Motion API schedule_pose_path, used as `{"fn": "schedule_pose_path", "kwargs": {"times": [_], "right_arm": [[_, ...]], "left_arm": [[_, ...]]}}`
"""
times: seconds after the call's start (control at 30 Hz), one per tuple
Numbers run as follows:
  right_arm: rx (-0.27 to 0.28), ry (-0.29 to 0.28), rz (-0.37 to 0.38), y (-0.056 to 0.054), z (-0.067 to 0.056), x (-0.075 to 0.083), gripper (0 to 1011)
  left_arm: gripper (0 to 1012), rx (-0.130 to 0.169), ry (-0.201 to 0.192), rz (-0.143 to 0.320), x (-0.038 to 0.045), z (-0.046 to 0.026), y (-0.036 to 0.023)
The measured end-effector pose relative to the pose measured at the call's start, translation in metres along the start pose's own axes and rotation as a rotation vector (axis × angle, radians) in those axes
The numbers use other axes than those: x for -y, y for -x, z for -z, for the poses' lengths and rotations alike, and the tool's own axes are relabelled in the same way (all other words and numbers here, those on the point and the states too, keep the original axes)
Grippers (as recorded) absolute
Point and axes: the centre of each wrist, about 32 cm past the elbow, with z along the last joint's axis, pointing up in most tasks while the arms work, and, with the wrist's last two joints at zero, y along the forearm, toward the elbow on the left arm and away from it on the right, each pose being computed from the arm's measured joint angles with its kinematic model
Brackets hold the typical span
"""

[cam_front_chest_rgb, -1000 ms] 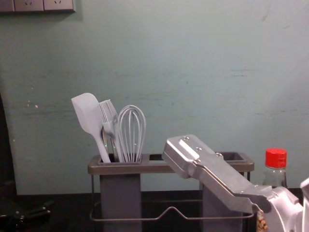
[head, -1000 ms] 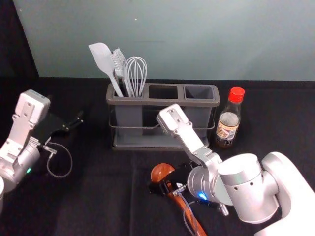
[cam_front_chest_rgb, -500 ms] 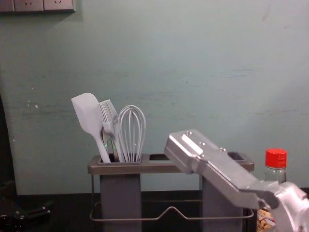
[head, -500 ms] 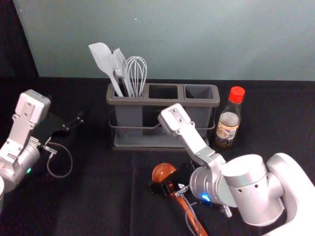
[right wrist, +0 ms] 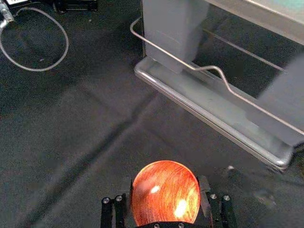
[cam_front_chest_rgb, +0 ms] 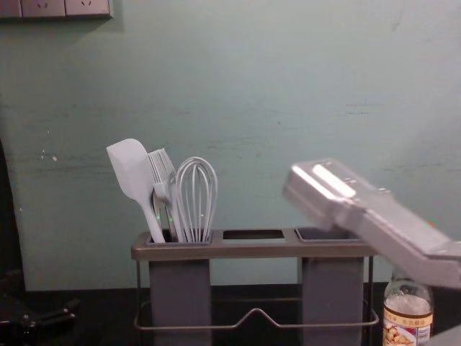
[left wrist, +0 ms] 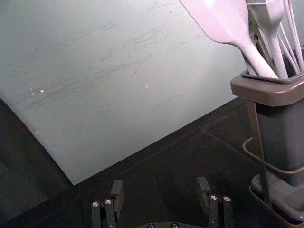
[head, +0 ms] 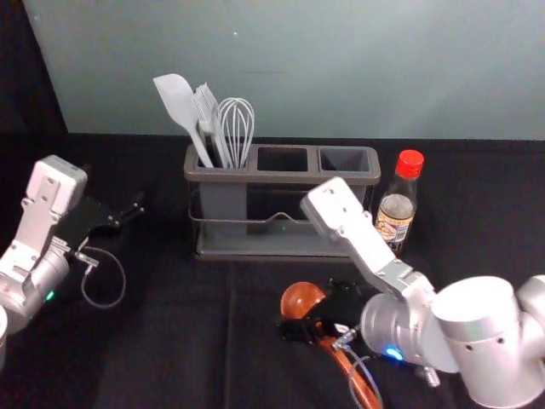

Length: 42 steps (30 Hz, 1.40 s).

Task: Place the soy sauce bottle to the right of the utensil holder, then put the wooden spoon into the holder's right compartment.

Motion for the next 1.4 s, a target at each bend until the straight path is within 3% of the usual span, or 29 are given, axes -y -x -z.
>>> {"fn": "schedule_pose_path", "kwargs": {"times": [0.23, 0.37, 0.6, 0.7, 0.97, 1.13, 1.4], "right_arm": [[0.008, -0.005, 0.006, -0.012, 0.015, 0.019, 840], [0.021, -0.045, 0.006, -0.021, 0.03, 0.033, 840], [0.076, -0.129, 0.045, -0.022, 0.05, 0.044, 840], [0.105, -0.218, 0.086, -0.02, 0.065, 0.046, 840], [0.114, -0.393, 0.128, -0.016, 0.093, 0.044, 840], [0.113, -0.48, 0.135, -0.015, 0.102, 0.045, 840], [0.125, -0.602, 0.18, -0.014, 0.104, 0.051, 840]], "left_arm": [[1005, 0.0, 0.0, 0.0, 0.0, 0.0, 0.0], [1005, 0.0, 0.0, 0.0, 0.0, 0.0, 0.0], [1005, 0.0, 0.0, 0.0, 0.0, 0.0, 0.0], [1005, 0.0, 0.0, 0.0, 0.0, 0.0, 0.0], [1005, 0.0, 0.0, 0.0, 0.0, 0.0, 0.0], [1005, 0.0, 0.0, 0.0, 0.0, 0.0, 0.0], [1005, 0.0, 0.0, 0.0, 0.0, 0.0, 0.0]]}}
